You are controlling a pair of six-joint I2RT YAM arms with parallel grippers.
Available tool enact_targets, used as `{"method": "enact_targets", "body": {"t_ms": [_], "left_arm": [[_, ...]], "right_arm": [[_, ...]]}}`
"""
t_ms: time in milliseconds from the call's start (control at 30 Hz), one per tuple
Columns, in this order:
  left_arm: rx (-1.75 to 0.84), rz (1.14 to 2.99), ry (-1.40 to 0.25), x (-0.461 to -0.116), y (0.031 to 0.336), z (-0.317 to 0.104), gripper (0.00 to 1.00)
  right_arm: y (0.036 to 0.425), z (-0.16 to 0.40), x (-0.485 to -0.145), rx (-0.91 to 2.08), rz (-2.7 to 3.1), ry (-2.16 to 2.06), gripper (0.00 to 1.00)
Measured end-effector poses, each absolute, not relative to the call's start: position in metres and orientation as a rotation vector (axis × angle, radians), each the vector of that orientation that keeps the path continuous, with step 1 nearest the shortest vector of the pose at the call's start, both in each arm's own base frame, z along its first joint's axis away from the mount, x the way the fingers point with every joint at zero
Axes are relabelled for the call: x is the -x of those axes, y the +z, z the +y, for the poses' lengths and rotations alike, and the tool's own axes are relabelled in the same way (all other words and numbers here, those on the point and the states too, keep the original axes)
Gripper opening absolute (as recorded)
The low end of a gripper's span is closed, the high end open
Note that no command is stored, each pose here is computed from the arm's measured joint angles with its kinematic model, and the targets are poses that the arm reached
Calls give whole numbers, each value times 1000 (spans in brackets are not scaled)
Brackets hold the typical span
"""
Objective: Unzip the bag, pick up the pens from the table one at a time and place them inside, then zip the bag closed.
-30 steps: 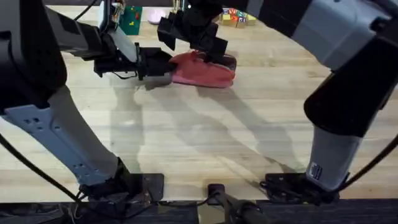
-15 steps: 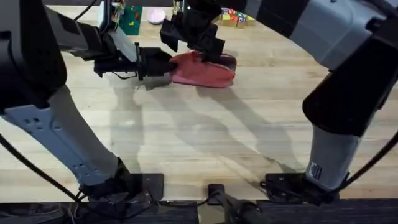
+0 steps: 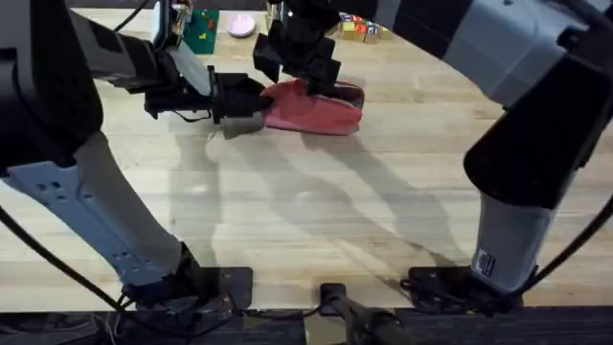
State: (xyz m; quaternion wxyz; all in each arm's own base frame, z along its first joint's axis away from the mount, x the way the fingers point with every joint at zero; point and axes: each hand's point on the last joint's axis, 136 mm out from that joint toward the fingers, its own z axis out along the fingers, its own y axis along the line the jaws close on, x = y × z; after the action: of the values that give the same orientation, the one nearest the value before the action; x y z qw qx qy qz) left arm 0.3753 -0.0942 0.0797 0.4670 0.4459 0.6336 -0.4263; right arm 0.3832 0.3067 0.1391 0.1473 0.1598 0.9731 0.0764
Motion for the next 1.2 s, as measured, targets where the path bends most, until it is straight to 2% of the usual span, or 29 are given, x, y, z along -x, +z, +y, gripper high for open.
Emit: {"method": "enact_targets", "body": {"t_ms": [167,633,700,900,1000,1067,1200], "left_arm": [[-1094,1555,-1046,-375,80,-94,42],[-1094,1555,-1046,-375,80,-94,42],[-1094,1555,-1046,-375,80,-94,41],[-1094,1555,-1046,-375,80,-94,41],[-1094,1555,-1046,-375,80,-94,41],[-1095,1555,-1045,-375,80,-94,41],[-1094,1555,-1046,-375,80,-94,41]], "right_arm": [[139,306,-384,-461,2795,213,430],[139,305,-384,-462,2795,211,319],[139,305,-384,-464,2795,207,254],[139,304,-383,-466,2797,203,208],[139,304,-383,-467,2799,200,85],[139,303,-383,-469,2798,200,40],[139,303,-384,-471,2798,200,33]]}}
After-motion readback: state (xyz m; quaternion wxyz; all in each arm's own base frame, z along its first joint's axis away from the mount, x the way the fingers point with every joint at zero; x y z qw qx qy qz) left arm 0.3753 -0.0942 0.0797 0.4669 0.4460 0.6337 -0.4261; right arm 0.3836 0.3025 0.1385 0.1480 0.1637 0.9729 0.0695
